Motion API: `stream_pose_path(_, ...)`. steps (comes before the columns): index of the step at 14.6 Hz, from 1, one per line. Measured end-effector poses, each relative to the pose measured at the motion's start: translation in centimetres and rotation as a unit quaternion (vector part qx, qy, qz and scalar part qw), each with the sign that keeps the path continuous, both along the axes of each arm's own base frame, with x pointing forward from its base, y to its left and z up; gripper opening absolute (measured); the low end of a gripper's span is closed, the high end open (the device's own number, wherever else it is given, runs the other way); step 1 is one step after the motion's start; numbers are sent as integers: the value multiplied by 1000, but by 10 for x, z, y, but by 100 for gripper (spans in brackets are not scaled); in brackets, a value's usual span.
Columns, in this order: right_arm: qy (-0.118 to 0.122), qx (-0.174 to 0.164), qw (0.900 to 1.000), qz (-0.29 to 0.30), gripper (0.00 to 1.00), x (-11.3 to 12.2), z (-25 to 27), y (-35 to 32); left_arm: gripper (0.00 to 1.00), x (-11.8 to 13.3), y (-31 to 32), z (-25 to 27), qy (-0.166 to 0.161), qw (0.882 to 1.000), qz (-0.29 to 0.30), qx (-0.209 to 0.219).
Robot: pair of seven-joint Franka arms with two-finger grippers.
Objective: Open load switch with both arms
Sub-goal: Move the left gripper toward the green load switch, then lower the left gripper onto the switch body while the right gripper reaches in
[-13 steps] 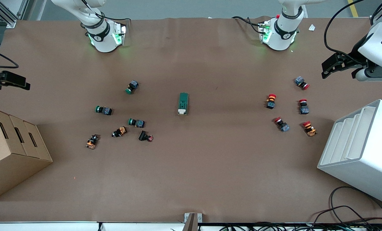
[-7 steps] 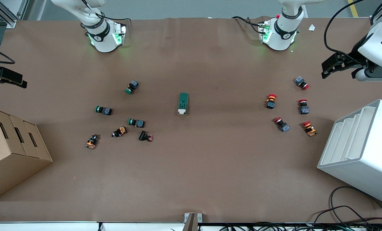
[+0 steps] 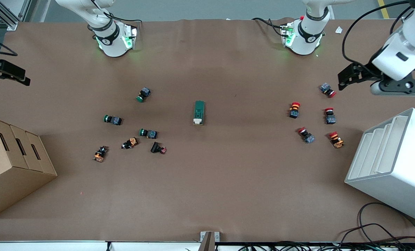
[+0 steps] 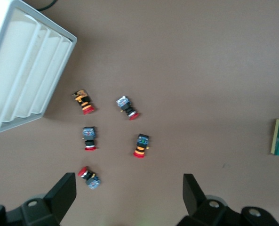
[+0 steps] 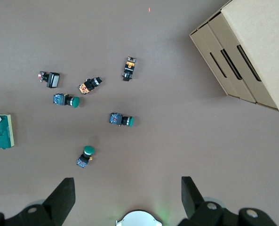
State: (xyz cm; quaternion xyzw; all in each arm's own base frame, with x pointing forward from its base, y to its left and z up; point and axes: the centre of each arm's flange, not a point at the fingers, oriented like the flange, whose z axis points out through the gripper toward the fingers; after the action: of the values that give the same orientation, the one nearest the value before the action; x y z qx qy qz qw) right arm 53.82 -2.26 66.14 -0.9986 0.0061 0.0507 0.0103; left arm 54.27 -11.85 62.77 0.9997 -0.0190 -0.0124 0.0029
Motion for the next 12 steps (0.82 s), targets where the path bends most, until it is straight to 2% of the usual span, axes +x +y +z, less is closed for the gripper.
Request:
stream_pose_path(4, 1, 1, 1000, 1, 100, -20, -3, 1, 100, -9, -71, -12, 1, 997, 72, -4)
stream_pose_path(8, -2, 2, 1000, 2, 100, -34, -9, 2, 100, -15, -135, -27, -7, 989, 146, -23)
stream_pose_path(12, -23, 2, 1000, 2, 100, -34, -1, 3, 100, -34, -211, -47, -15, 981, 190, -41)
